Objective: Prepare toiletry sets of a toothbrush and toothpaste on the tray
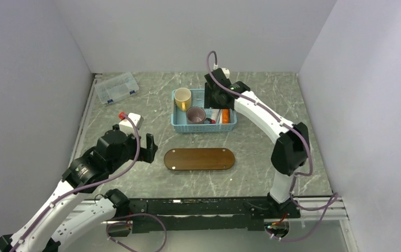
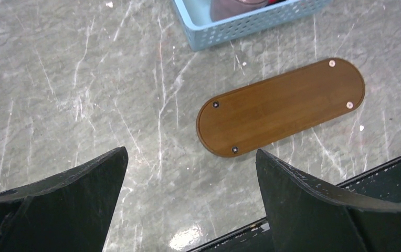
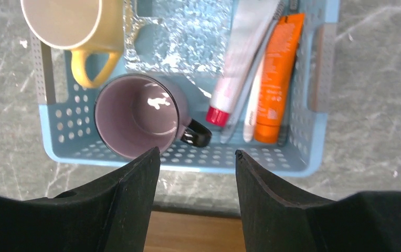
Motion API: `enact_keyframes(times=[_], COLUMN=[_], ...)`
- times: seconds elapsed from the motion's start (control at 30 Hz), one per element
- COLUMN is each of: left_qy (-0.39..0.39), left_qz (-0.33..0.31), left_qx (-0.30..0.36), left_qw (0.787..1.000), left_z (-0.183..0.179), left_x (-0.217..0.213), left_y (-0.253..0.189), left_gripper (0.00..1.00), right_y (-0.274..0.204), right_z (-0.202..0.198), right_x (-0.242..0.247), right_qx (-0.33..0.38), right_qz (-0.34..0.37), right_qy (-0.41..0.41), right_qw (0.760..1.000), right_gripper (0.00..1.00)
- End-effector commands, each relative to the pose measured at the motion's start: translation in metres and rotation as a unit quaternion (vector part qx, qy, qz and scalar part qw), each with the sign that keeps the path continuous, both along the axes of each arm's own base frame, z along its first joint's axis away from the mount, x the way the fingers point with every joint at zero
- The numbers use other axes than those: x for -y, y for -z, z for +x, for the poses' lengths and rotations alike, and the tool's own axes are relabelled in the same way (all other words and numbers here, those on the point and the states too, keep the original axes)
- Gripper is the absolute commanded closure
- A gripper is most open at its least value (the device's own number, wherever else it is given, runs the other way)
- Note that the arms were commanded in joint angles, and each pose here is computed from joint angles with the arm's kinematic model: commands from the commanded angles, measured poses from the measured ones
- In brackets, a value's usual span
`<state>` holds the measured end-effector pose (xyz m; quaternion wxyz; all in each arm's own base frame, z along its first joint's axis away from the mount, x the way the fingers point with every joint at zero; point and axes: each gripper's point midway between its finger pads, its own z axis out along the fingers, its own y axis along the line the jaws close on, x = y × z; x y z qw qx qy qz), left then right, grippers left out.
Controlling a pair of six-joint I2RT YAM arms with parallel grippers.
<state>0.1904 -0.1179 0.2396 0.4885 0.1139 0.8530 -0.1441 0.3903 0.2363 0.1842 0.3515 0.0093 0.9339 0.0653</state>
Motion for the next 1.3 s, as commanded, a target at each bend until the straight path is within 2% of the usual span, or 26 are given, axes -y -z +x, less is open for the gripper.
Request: enact_keyframes(times=[0.0,0.2,0.47,0.8,1.27], left_qy=[0.030,0.037,0.040,0.041,0.043], left_qz=[0.000,-0.023,-0.022,-0.028,-0.028], left_qx=[0.006,0.033,0.026,0.035,0.033], left_qw=[1.000,0.998,0.999,0.998,0.998], left_z=[-0.010,-0.013,-0.014,-0.016,-0.016], left_x=[0.001,0.001,0.003,0.002,0.002], left_y=[0.009,0.007,0.013,0.010,0.010], left_gripper=[0.01,0.01,0.01,0.01,0.01], right_y=[-0.011,0.005,0.026,0.047,0.063], right_z=[0.021,0.043,0.064,0.079,0.094], right_x=[-0.018,-0.035,-0.050,-0.050,-0.044], right_qx=[0.009,-0.002,-0.015,-0.024,-0.030], right_qz=[0.020,0.020,0.010,-0.015,-0.006], right_qy=[0.005,0.007,0.007,0.021,0.045], right_qw=[1.000,1.000,1.000,0.999,0.999], right_gripper=[0.43,0.44,0.45,0.49,0.53])
